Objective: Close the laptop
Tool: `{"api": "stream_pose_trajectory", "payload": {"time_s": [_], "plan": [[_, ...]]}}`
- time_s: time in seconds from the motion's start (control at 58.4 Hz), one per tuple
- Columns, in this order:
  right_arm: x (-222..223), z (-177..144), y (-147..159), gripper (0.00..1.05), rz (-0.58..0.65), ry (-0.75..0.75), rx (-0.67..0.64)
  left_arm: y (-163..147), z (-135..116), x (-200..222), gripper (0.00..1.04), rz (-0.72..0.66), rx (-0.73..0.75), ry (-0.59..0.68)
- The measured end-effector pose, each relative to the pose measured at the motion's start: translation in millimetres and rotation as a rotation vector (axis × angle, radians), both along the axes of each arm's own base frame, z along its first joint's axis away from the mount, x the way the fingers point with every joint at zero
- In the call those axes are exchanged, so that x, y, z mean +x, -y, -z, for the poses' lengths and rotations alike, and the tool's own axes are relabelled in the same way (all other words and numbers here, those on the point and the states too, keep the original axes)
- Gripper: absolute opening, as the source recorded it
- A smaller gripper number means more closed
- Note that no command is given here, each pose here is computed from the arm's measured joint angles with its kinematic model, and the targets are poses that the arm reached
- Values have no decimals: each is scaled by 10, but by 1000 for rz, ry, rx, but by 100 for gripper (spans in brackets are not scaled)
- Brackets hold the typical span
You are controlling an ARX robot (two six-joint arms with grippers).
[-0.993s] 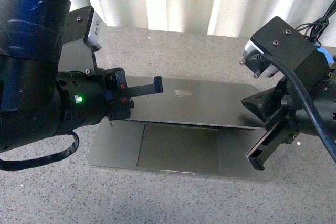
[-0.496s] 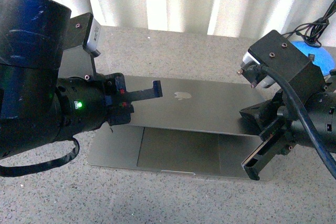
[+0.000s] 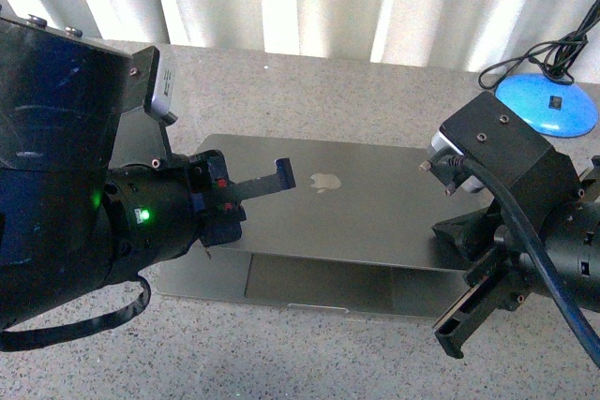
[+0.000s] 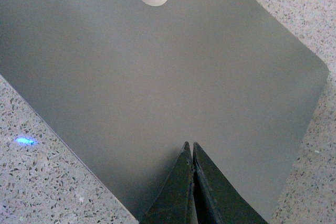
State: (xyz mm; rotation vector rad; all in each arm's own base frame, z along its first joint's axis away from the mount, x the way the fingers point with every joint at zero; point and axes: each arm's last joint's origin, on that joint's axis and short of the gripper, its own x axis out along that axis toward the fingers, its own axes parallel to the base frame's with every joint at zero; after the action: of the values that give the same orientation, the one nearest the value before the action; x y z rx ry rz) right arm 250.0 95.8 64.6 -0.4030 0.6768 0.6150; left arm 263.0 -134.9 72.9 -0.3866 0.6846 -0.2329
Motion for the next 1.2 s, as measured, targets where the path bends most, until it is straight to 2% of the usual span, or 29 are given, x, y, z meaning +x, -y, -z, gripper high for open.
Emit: {"api": "stream_pose_trajectory", "payload": {"time_s": [0.548, 1.198], "plan": [[-38, 65, -18, 1, 20, -39, -12, 4, 179, -44, 4, -40, -88, -58], [-58, 105, -43, 1, 37, -68, -15, -45, 277, -116, 4, -57, -106, -86]]}}
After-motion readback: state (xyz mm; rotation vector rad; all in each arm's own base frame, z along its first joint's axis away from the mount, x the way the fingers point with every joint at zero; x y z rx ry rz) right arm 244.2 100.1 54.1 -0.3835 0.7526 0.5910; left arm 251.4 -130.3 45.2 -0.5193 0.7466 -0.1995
